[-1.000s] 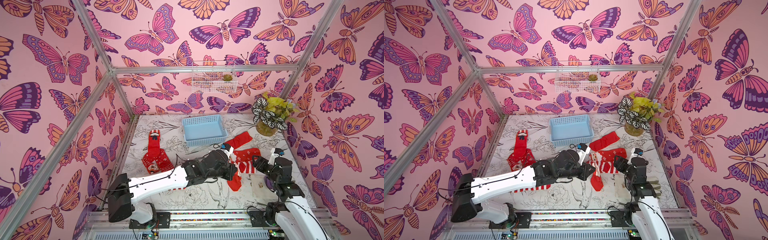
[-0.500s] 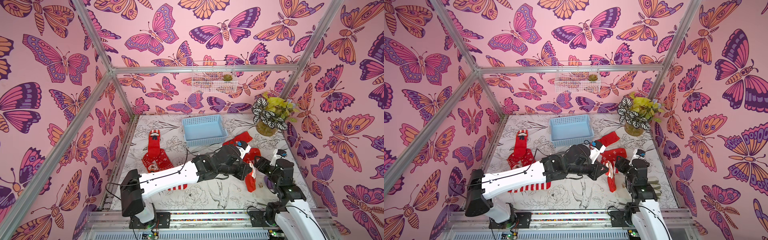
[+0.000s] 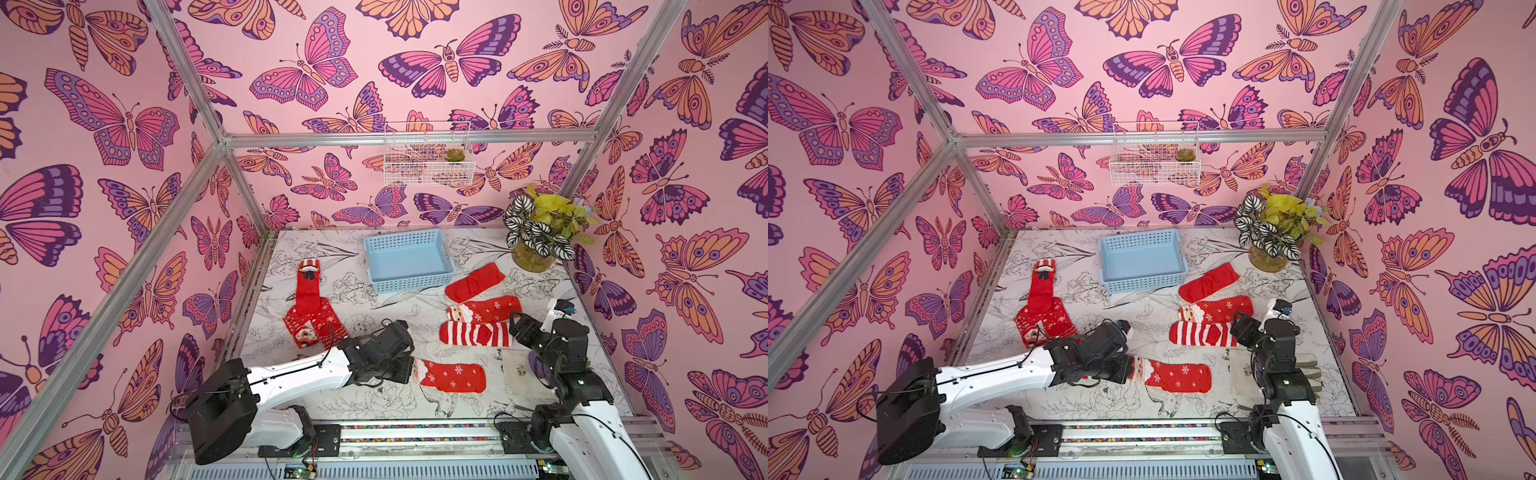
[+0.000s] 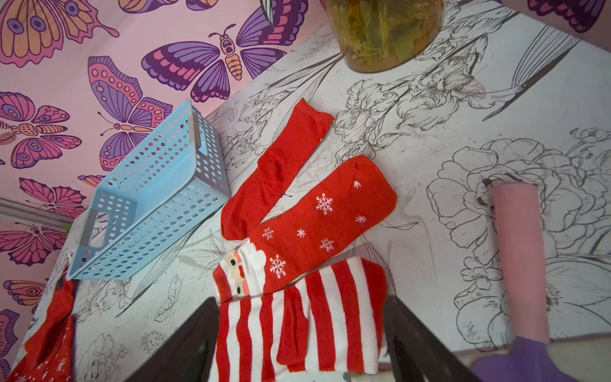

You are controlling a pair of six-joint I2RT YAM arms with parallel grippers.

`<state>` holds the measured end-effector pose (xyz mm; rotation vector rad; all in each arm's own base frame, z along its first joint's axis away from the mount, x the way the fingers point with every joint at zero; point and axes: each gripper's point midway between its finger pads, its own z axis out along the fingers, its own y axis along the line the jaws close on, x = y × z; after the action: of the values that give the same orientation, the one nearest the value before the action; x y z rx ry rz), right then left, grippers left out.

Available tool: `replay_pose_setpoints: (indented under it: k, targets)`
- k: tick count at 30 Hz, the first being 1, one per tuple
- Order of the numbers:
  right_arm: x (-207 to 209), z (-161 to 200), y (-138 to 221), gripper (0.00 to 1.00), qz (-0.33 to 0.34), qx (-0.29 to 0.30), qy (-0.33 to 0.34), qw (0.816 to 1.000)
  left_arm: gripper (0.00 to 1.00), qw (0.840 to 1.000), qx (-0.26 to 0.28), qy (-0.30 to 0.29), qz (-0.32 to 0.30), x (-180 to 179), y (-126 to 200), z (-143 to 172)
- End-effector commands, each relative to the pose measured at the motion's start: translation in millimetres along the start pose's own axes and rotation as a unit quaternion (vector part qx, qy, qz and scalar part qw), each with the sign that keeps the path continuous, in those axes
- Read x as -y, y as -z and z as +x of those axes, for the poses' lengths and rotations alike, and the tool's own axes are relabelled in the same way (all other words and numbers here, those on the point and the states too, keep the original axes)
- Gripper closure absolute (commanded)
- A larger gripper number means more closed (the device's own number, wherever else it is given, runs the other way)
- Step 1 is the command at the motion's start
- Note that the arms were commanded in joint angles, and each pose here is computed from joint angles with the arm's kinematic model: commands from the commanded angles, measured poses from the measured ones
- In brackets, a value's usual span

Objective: Place the socks together as a pair
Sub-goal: Flatten out the sock at the center of the board.

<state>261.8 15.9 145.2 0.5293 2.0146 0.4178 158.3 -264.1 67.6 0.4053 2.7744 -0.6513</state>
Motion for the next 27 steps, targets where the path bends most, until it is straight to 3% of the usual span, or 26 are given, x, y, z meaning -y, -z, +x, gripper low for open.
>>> replay_pose_setpoints:
  k: [1, 7, 9, 11, 14, 15, 17, 20, 23, 24, 27]
  targets:
    - [-4.5, 5.6, -1.8, 0.21, -0.017, -0.007, 0.011, 1.000, 1.00, 1.000, -0.003, -0.006, -0.021, -16.6, 3.1, -4.8]
    - [-3.5, 9.9, -6.5, 0.21, -0.017, -0.015, 0.010, 1.000, 0.99, 0.998, 0.016, -0.017, -0.057, -35.3, 8.4, -22.3]
    - [-3.0, 11.1, -8.4, 0.21, -0.016, -0.019, 0.010, 1.000, 0.88, 0.998, 0.016, -0.018, -0.065, -40.6, 10.0, -25.2]
    - [-3.9, 12.3, -10.3, 0.21, -0.019, -0.022, 0.010, 1.000, 0.68, 0.996, 0.014, -0.022, -0.081, -46.4, 12.9, -26.3]
    - [-6.6, 14.8, -12.3, 0.21, -0.027, -0.031, 0.012, 0.999, 0.51, 0.993, 0.024, -0.022, -0.118, -57.3, 22.2, -31.1]
    - [-8.2, 15.9, -12.8, 0.22, -0.031, -0.035, 0.012, 0.999, 0.49, 0.991, 0.031, -0.017, -0.130, -60.7, 26.1, -33.4]
    - [-10.9, 19.2, -13.8, 0.29, -0.038, -0.045, 0.010, 0.998, 0.50, 0.991, 0.039, -0.011, -0.130, -60.0, 30.5, -36.2]
    - [-18.3, 28.2, -15.0, 0.46, -0.050, -0.076, 0.004, 0.996, 0.64, 0.996, 0.033, 0.008, -0.087, -44.1, 27.0, -35.0]
    - [-25.5, 47.2, -8.9, 0.67, -0.030, -0.138, 0.019, 0.990, 0.69, 0.999, 0.022, 0.018, -0.037, -19.6, 17.4, -33.4]
    - [-31.8, 56.0, -5.4, 0.71, -0.028, -0.158, 0.032, 0.987, 0.70, 0.999, 0.020, 0.012, -0.029, -11.4, 12.6, -32.4]
    - [-54.9, 89.4, 6.1, 0.75, -0.037, -0.202, 0.080, 0.975, 0.87, 0.999, 0.015, 0.004, -0.033, 0.7, -4.8, -28.9]
